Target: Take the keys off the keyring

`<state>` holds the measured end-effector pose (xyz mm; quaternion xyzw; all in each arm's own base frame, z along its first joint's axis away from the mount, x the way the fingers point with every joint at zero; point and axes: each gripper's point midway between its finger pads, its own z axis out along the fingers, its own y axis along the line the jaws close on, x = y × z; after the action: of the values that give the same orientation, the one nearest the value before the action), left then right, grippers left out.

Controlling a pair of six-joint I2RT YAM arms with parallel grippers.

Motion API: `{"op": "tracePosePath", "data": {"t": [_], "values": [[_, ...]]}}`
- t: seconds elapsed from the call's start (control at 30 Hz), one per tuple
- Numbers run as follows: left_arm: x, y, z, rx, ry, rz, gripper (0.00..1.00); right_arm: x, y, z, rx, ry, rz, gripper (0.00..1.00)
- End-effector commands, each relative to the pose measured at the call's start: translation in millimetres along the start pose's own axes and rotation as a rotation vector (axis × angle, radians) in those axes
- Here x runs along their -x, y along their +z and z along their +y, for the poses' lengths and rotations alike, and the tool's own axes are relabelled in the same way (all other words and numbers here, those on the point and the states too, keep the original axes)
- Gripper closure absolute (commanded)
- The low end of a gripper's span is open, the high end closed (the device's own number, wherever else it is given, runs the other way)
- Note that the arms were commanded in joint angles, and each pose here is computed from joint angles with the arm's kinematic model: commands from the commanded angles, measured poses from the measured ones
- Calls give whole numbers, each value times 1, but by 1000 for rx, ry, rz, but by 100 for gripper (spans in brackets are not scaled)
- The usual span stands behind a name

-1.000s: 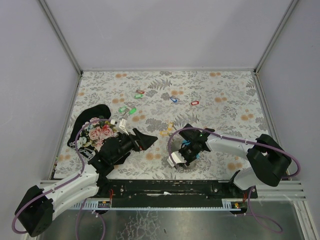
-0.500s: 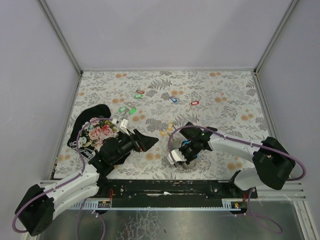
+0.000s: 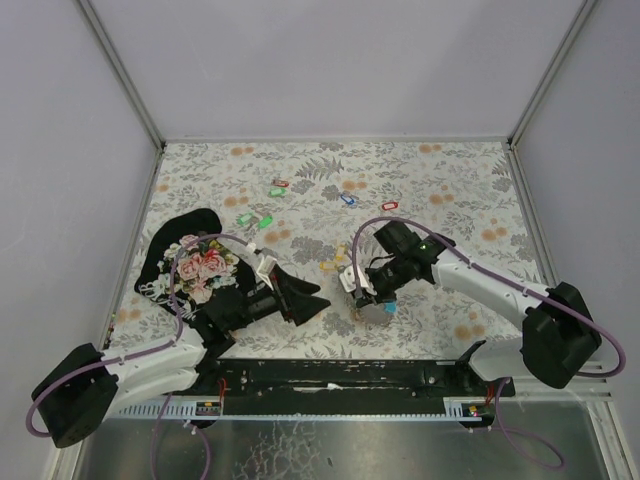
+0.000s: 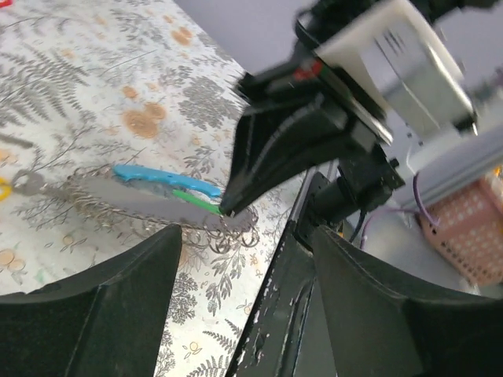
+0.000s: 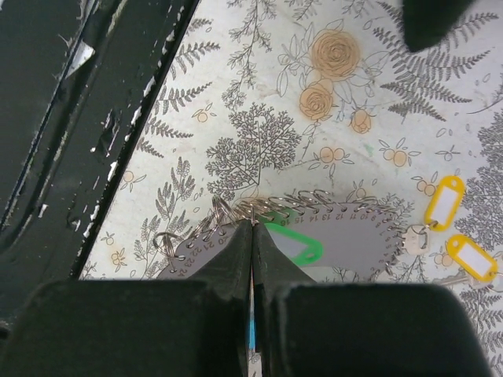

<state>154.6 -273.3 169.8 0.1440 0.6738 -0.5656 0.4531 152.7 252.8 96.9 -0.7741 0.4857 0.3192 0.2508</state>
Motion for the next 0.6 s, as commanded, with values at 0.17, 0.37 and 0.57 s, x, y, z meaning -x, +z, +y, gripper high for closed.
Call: {"op": "tracePosePath", "data": {"t": [0.17,0.37,0.57], "values": [[3,6,-38,-137,372,-109,44,49,-32,-15,-52,75,-167,100],[-11,15,-36,-126,497,-73,58,57,-41,-18,-64,80,-205,100],[-12,29,-29,-88,586,-61,66,66,-47,-16,-57,102,-233,100]]}}
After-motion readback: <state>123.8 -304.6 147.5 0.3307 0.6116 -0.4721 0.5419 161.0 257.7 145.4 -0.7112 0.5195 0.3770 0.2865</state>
